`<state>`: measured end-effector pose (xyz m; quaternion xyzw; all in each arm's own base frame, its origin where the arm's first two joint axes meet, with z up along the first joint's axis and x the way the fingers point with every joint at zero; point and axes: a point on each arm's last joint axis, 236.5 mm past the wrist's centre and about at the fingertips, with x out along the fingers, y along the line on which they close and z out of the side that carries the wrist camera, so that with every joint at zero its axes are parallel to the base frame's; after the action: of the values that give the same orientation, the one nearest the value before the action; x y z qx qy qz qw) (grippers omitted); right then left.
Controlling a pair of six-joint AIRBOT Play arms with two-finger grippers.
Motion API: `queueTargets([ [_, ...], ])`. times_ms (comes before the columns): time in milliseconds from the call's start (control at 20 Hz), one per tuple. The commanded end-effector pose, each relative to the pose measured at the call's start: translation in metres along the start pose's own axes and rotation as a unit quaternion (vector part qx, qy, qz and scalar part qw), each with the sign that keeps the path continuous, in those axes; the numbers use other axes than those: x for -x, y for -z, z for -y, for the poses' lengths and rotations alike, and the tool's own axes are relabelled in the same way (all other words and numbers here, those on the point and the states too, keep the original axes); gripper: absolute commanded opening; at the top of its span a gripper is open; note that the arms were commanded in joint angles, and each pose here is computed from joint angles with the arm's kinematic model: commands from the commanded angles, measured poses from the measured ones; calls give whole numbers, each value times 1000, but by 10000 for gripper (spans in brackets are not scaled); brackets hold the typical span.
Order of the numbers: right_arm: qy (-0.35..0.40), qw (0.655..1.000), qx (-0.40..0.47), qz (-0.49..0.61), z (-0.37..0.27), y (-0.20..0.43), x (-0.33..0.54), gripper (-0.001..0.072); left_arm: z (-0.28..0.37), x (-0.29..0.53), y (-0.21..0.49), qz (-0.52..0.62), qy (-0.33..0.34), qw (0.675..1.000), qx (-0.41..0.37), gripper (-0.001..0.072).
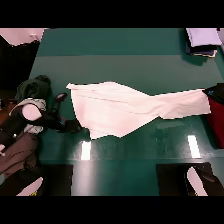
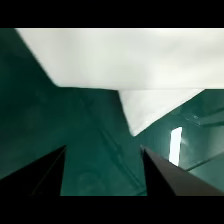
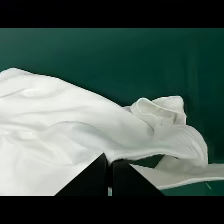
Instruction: Fold the shirts.
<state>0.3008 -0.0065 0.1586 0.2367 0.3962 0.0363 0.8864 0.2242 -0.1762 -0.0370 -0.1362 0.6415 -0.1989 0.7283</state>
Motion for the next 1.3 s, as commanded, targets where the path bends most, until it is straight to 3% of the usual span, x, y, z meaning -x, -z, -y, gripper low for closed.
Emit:
queueTargets([
  [0,-1,1000,0,1,-1,-1,0,16,23,-28,22,-12,6,1000,-23,541],
  [650,-4,1000,0,-3,-2,1,0,16,38,-73,32,-66,38,997,34,538],
  [700,-4,1000,0,-3,-2,1,0,17,41,-76,32,-67,46,996,35,405],
  [900,-4,1000,0,-7,-2,3,0,16,43,-77,30,-64,52,996,18,32],
  [1250,-5,1000,0,-12,-3,6,0,17,42,-62,29,-75,33,996,-39,27],
])
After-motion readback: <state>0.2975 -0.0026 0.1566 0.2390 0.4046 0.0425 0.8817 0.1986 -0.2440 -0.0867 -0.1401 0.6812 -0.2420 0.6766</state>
